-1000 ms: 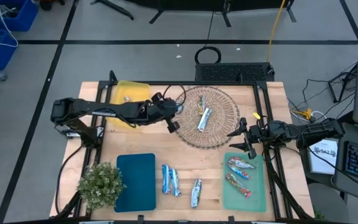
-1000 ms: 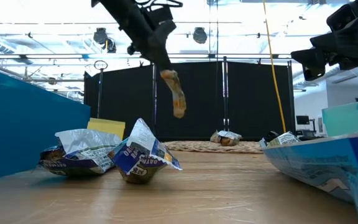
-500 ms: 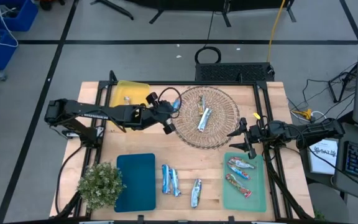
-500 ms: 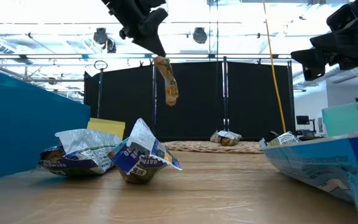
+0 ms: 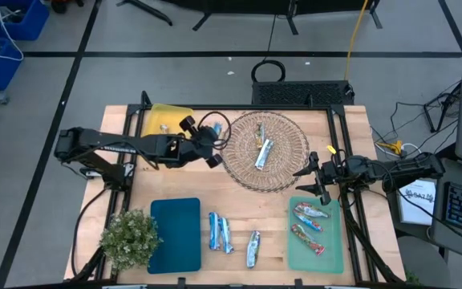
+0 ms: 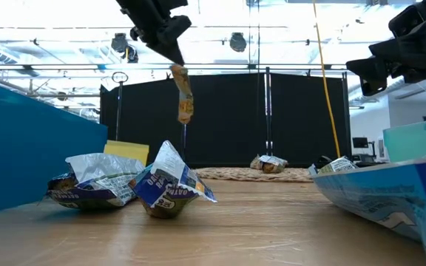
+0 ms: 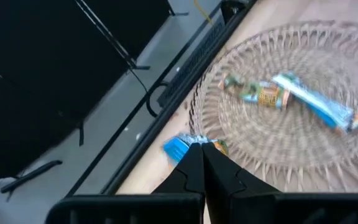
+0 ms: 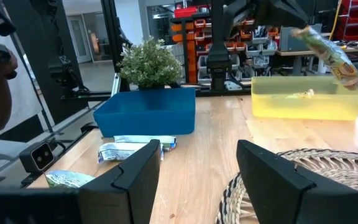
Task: Pick and place Granola Bars by type
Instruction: Put the yellow granola bar into the yellow bin
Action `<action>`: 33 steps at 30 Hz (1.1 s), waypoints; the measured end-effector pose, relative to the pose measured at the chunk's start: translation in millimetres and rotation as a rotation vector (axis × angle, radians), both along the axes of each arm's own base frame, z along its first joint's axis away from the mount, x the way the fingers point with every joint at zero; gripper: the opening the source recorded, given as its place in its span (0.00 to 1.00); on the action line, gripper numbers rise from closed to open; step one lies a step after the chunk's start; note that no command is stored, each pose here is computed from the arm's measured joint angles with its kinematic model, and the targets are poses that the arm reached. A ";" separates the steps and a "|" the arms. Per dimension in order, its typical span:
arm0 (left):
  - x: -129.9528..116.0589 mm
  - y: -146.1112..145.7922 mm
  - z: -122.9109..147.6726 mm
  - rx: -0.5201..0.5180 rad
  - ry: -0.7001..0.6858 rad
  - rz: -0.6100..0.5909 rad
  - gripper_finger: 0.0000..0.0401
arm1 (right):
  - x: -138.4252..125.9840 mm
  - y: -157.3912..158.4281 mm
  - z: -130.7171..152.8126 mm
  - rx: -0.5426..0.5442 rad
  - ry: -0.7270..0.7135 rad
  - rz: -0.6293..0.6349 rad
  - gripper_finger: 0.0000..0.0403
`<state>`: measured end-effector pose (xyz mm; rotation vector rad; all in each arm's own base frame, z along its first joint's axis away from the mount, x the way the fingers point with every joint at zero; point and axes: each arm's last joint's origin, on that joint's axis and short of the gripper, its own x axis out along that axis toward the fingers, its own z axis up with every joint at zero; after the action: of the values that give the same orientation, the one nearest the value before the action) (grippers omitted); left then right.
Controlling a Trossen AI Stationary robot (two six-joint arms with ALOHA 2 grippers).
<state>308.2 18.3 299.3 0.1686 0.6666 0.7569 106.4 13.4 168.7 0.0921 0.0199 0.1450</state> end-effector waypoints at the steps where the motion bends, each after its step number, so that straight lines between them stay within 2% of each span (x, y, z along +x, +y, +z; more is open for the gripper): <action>1: -2.6 -0.5 0.2 -0.001 0.005 -0.001 0.00 | 0.0 0.0 0.0 0.000 0.000 0.000 0.50; 12: -38.1 -5.4 13.4 0.013 -0.092 0.040 0.00 | 0.2 0.0 -0.4 -0.001 0.005 0.000 0.50; 28: -109.2 -3.0 2.9 -0.017 -0.232 0.135 0.00 | 0.5 0.0 -0.6 -0.001 0.007 0.000 0.50; 33: -128.8 -1.4 2.1 -0.008 -0.263 0.196 0.00 | 0.5 0.0 -0.7 -0.001 0.008 0.000 0.50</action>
<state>179.5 16.9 301.5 -0.0048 0.4395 0.9457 106.9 13.4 168.0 0.0918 0.0282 0.1442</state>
